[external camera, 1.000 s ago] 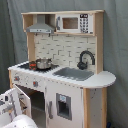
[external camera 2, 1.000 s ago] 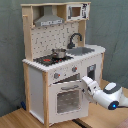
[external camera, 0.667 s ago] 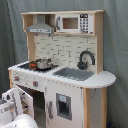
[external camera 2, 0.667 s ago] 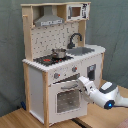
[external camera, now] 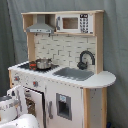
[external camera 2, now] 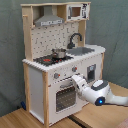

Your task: Play with the kitchen

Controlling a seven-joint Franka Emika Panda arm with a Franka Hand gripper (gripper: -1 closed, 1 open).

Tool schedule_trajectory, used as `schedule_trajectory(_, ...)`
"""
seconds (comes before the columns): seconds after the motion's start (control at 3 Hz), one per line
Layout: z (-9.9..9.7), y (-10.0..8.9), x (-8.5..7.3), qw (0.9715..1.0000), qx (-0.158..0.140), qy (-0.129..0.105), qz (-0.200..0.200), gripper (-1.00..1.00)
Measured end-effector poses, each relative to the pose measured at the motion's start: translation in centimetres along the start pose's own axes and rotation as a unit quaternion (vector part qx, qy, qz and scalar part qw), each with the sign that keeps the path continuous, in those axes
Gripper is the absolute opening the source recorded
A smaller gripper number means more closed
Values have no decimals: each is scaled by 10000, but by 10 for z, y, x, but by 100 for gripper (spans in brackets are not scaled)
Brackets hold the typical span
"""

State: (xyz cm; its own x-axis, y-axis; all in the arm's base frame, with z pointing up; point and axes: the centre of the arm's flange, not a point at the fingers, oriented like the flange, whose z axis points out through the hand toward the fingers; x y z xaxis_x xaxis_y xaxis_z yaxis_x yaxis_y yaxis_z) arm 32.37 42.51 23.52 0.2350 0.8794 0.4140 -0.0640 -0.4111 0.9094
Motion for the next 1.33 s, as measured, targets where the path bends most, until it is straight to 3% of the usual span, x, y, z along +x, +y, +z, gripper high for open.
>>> schedule_trajectory(0.33,14,27,16,9999,-95,26,-99,100)
schedule_trajectory(0.67,-23,28,22,9994,-108,231,-246,100)
schedule_trajectory(1.0,-56,31,17,9978,-121,389,-525,100)
schedule_trajectory(1.33,-79,46,14,9952,-191,506,-811,100)
